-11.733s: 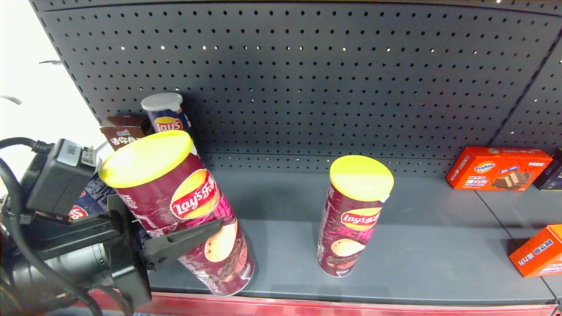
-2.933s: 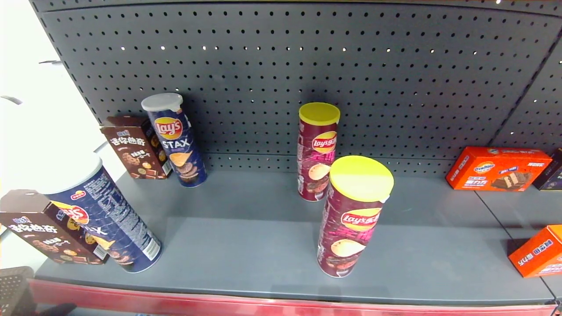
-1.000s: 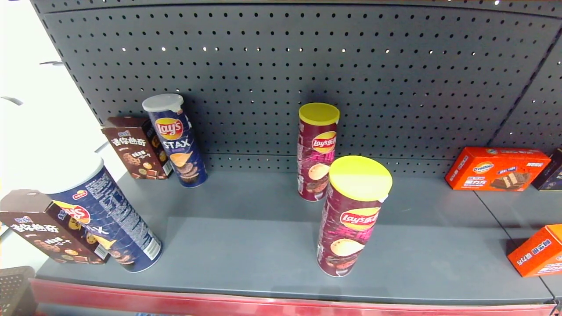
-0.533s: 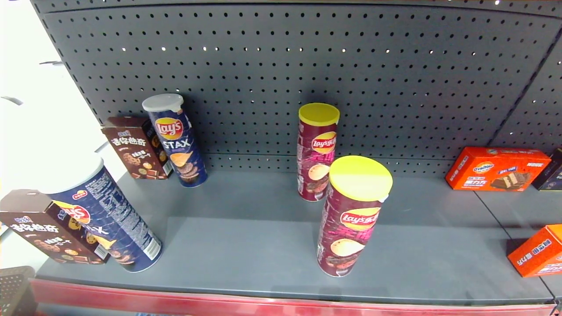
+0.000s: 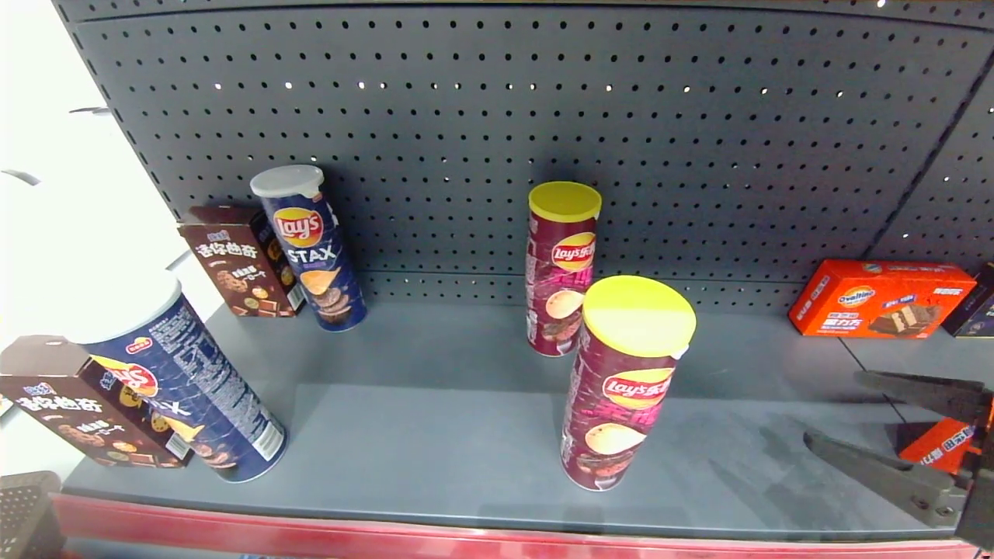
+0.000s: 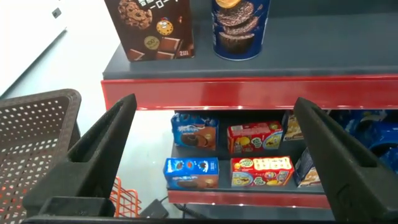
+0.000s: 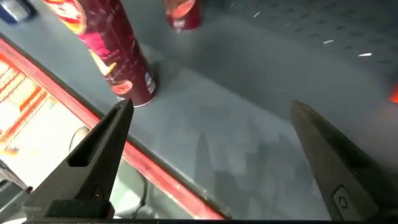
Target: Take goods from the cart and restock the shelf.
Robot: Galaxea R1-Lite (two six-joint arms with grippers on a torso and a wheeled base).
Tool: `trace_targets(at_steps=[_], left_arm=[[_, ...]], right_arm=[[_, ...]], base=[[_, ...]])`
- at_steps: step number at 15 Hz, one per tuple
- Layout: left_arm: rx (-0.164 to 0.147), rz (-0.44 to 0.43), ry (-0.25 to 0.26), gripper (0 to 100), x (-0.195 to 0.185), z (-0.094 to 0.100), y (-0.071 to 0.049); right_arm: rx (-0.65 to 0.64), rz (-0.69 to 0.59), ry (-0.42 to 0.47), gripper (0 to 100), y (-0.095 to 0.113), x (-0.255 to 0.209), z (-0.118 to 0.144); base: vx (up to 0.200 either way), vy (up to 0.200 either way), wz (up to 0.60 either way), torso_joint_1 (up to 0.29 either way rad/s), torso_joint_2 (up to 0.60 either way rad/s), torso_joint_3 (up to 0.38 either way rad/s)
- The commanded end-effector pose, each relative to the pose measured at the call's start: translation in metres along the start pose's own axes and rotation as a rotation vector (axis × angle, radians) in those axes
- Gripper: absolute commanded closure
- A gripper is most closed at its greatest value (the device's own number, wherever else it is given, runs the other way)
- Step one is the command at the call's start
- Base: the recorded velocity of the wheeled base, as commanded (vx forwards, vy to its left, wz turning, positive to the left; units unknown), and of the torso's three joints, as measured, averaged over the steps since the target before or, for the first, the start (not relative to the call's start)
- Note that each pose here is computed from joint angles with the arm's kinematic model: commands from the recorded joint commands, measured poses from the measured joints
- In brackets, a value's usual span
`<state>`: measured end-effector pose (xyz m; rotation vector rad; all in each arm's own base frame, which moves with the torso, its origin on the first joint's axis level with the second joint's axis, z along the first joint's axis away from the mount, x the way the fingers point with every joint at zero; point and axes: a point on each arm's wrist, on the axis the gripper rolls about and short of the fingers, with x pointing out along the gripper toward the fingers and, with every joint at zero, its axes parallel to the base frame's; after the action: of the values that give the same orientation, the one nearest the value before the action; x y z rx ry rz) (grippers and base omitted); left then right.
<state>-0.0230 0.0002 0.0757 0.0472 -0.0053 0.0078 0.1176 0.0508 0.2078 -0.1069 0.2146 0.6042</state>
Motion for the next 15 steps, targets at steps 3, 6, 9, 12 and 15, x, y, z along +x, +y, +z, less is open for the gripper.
trace_targets(at_steps=[3,6,9,12,15], left_arm=[[-0.012,0.001,0.003,0,0.000,0.000,0.000],[-0.027,0.000,0.002,0,0.000,0.000,0.000],[-0.020,-0.002,0.002,0,0.000,0.000,0.000],[-0.023,0.000,0.001,0,0.000,0.000,0.000],[-0.023,-0.002,0.002,0,0.000,0.000,0.000]], right_arm=[[-0.039,-0.004,0.137,0,-0.004,0.038,-0.012],[-0.049,0.043,0.149,0,0.002,0.051,-0.014],[-0.046,0.054,0.176,0,0.002,0.065,-0.013],[-0.050,0.065,0.187,0,0.001,0.081,-0.008],[-0.062,0.096,0.197,0,0.007,0.096,-0.004]], base=[[0.000,0.000,0.00,0.000,0.00,0.000],[0.000,0.000,0.00,0.000,0.00,0.000],[0.000,0.000,0.00,0.000,0.00,0.000],[0.000,0.000,0.00,0.000,0.00,0.000],[0.000,0.000,0.00,0.000,0.00,0.000]])
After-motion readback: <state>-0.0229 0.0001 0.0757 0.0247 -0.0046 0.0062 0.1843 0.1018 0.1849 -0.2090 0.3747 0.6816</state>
